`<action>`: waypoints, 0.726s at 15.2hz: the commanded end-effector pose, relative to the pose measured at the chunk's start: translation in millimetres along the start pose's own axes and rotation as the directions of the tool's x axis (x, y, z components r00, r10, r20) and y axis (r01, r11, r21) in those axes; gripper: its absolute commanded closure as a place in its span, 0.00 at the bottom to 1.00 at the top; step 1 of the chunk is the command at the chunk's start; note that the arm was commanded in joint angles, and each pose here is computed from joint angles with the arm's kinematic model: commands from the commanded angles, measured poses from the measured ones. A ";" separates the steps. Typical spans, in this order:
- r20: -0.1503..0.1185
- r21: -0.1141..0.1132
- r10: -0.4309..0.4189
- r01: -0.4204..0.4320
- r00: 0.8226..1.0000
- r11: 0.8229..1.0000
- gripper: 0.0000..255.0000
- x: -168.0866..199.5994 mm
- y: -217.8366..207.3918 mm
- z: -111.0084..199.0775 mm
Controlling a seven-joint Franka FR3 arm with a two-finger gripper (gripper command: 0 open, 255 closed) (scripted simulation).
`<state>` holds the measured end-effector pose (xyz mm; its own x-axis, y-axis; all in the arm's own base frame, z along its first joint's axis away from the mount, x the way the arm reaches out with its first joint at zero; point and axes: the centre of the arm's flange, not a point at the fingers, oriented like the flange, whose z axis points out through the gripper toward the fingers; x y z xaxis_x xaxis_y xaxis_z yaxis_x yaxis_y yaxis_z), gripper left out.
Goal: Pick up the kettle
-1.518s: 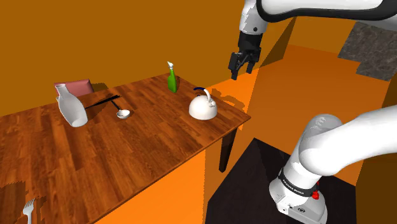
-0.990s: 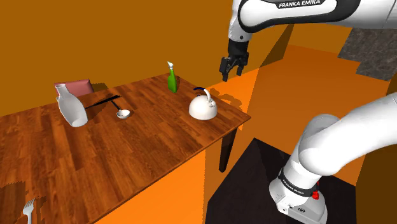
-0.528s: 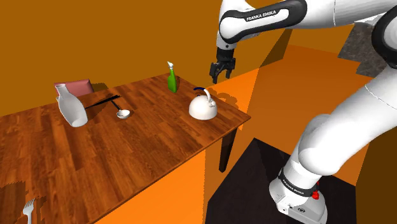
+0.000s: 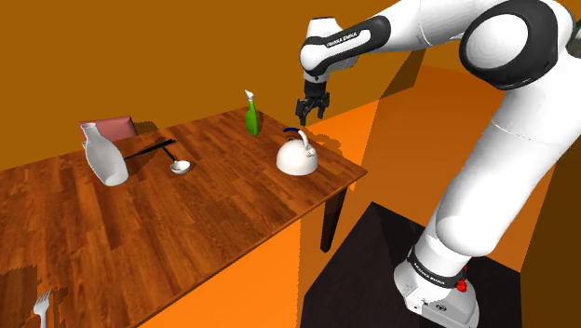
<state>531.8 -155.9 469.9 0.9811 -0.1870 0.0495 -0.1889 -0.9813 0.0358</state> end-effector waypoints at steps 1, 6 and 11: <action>0.000 0.001 -0.003 0.003 1.000 1.000 0.00 23.6 6.2 13.6; 0.003 0.004 -0.010 0.010 1.000 1.000 0.00 76.6 22.8 50.1; 0.003 0.004 -0.010 0.010 1.000 1.000 0.00 80.0 23.5 74.3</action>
<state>609.7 -197.0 406.1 0.9831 -0.1774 0.0452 -0.1789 -0.9833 0.0321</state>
